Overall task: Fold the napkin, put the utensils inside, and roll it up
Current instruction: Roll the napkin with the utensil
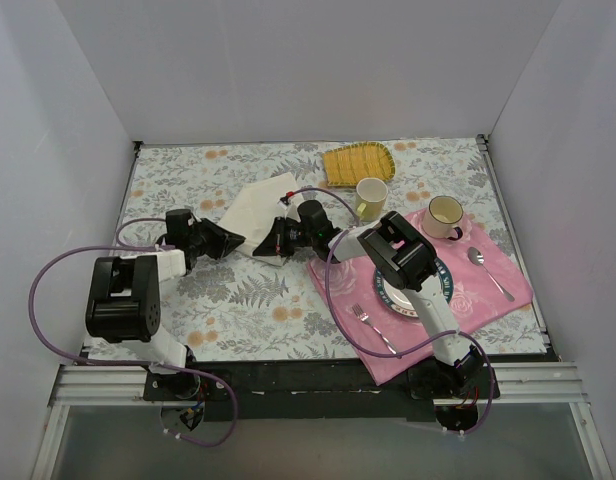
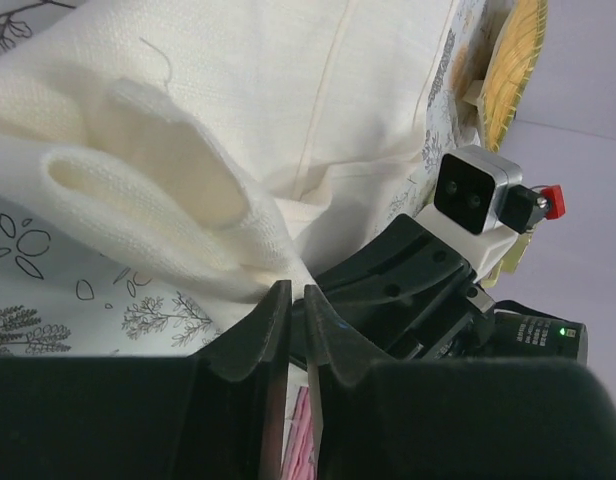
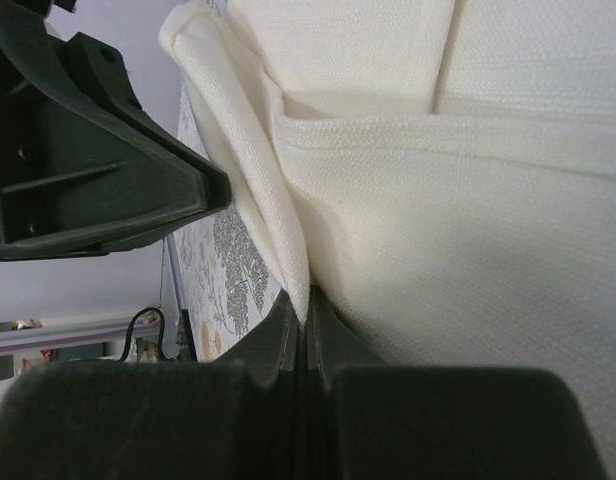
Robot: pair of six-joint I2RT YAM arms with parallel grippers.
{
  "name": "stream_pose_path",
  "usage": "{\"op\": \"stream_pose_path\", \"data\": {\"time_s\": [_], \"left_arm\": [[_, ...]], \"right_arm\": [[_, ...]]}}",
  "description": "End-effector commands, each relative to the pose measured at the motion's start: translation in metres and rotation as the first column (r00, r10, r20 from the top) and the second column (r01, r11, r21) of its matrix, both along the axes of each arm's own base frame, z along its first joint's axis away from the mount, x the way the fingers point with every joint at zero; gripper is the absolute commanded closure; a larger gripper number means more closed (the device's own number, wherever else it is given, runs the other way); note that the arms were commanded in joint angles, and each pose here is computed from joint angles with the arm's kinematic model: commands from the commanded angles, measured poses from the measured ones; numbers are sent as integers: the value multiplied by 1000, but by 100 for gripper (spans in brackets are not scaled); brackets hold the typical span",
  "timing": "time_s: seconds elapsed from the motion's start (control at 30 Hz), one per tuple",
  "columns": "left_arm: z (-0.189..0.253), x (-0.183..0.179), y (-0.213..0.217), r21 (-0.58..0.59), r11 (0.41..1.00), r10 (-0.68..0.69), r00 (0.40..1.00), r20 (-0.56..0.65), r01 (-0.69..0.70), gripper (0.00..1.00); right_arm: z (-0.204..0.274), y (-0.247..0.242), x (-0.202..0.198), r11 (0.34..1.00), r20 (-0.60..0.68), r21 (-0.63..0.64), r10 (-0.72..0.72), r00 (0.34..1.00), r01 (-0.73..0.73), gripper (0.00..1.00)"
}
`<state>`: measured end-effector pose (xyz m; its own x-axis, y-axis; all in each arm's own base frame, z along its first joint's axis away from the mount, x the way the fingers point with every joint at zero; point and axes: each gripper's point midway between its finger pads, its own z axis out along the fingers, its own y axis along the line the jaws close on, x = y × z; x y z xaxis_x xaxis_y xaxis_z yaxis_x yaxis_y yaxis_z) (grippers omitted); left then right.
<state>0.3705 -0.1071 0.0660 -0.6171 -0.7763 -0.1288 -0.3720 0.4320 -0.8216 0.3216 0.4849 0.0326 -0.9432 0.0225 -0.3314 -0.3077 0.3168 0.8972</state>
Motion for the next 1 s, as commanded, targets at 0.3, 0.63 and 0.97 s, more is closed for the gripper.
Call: {"op": "stream_pose_path", "data": {"time_s": [0.3,0.63,0.97], "left_arm": [[-34,17,-10,-13,1000,22,999,46,-21,96],[-82,4,3,120,992,59,989,-135,-43,99],[-104,-12,7,158,987,54,975,-216,-19,100]], "right_arm": [[-25,-14,-5,995,-72,-95,-21,997,14,99],[-20,-21,-4,986,-14,-167,7,1000,-10,84],[4,-39,19,924,217,-382,105,971,-15,57]]}}
